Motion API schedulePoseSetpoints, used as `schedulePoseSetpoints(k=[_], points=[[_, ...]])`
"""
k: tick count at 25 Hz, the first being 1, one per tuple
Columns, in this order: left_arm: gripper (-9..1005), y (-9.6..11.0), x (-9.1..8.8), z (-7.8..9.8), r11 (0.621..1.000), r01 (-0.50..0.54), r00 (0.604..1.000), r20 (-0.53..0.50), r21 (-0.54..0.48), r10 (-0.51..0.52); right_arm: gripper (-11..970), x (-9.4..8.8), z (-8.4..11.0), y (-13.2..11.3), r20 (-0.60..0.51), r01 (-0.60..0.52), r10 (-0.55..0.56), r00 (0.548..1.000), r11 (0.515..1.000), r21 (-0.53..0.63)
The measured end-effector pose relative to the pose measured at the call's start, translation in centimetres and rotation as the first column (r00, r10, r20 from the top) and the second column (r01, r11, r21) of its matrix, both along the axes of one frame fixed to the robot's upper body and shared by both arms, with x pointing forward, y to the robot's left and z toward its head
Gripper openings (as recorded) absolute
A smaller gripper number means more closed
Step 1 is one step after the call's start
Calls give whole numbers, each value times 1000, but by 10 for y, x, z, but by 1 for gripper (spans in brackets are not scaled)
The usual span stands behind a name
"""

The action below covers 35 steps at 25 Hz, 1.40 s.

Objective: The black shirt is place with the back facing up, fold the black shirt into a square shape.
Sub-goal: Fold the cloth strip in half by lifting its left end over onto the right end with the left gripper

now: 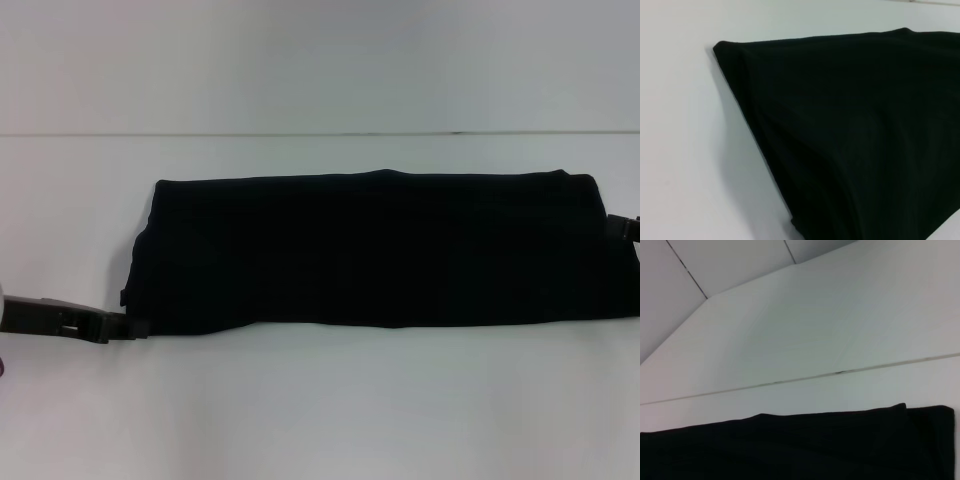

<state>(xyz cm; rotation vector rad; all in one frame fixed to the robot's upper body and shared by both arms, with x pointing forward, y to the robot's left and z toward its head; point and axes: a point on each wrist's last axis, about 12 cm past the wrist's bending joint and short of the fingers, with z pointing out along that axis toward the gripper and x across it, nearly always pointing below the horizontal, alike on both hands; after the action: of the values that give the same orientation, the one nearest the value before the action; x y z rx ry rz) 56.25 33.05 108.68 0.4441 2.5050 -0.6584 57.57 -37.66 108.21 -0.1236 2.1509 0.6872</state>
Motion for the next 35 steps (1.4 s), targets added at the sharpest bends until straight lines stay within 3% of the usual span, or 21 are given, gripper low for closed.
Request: schedulePoseSetpoints(k=[7, 13, 21, 27, 35], points=[[299, -3, 2, 1, 1000, 10, 1000, 8, 4, -10, 624, -2, -1, -1, -4, 4, -4, 1000, 1000, 0], [78, -4, 6, 3, 1000, 11, 1000, 23, 11, -12, 624, -3, -2, -2, -6, 6, -6, 1000, 1000, 0], [0, 1, 5, 5, 1000, 7, 1000, 23, 19, -7, 624, -9, -10, -10, -101, 17, -20, 995, 999, -30], [0, 1, 5, 5, 1000, 14, 1000, 20, 23, -14, 624, -12, -12, -16, -163, 25, -34, 986, 998, -51], [1, 0, 7, 6, 1000, 19, 1000, 21, 24, -20, 606, -10, -17, -4, -188, -30, 19, 982, 998, -59]])
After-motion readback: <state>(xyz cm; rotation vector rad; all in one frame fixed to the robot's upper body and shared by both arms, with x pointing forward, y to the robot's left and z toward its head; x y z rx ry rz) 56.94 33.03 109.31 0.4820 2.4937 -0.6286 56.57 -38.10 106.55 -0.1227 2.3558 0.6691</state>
